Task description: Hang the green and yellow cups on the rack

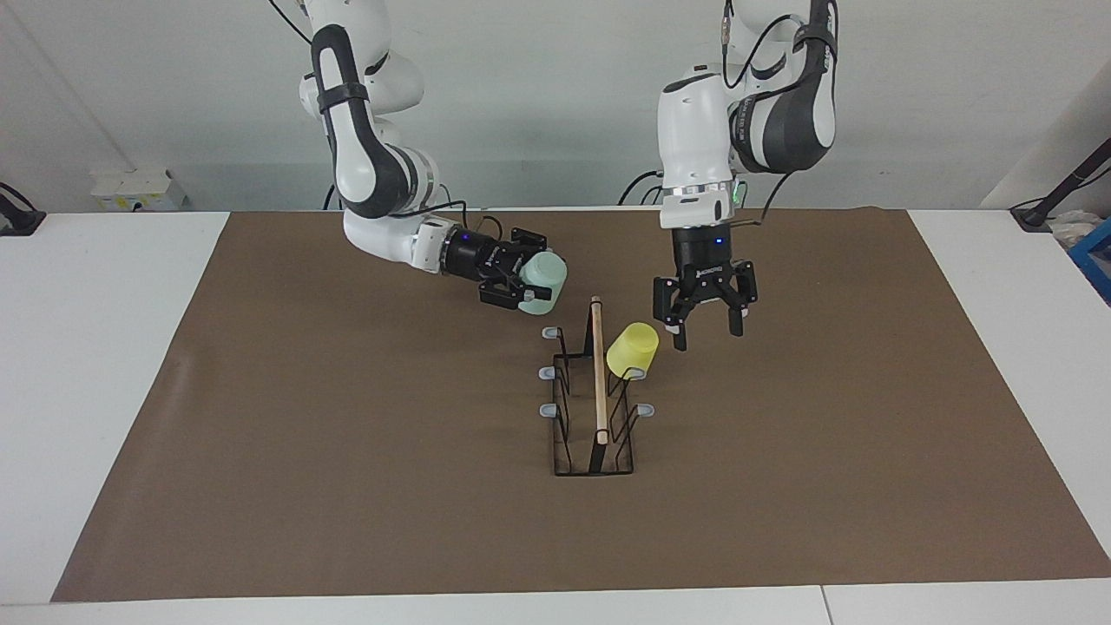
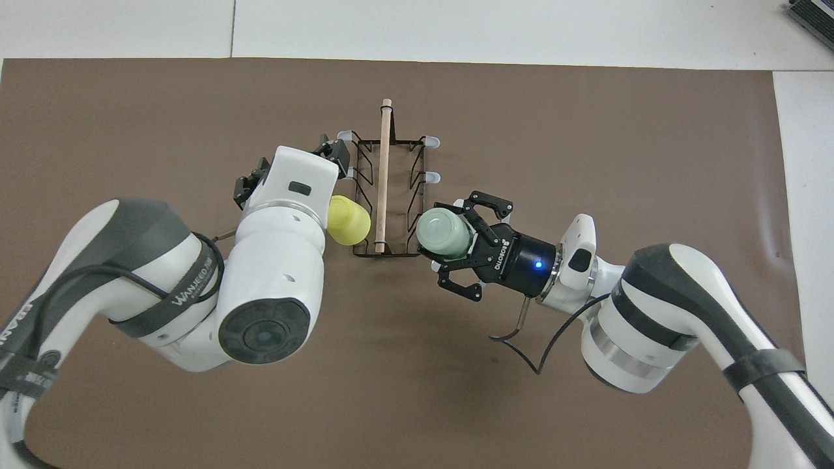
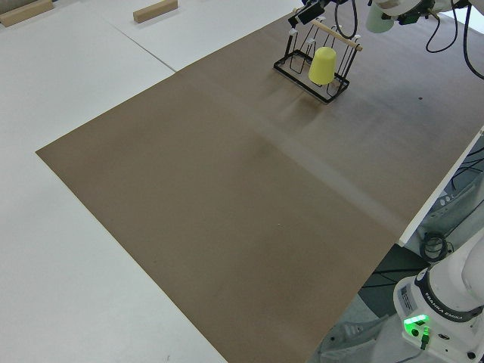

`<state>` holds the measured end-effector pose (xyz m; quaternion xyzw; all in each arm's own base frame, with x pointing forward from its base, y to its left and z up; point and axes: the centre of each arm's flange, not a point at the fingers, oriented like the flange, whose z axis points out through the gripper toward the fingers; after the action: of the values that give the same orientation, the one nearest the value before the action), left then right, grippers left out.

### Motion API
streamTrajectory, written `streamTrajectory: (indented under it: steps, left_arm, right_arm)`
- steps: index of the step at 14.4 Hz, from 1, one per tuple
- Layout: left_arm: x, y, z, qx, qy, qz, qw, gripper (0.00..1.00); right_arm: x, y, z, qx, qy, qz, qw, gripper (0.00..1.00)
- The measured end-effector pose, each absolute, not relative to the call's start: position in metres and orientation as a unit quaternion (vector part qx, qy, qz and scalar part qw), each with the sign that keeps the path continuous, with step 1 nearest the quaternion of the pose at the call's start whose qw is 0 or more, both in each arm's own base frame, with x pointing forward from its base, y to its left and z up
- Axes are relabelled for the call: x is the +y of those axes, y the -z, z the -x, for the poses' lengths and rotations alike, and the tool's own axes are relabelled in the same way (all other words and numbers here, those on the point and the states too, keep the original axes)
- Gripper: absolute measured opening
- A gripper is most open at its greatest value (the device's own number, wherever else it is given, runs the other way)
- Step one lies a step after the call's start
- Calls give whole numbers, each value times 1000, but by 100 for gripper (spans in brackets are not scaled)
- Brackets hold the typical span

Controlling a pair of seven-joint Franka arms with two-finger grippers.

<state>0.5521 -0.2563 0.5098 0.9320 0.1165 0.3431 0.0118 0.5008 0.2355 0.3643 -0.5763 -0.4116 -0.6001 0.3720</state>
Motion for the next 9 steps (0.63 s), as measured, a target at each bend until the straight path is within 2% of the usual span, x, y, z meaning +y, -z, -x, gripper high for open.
streamTrajectory:
  steps: [5,9]
  left_arm:
    - [-193,-547,-580,14,-225,-974,-3,100]
    - [-136,-578,-591,-67,-160,-985,-3,100]
  right_arm:
    - [253,-312,-523,-397,624,559,376,67]
    - [264,-304,-529,-400,623,554,382,67]
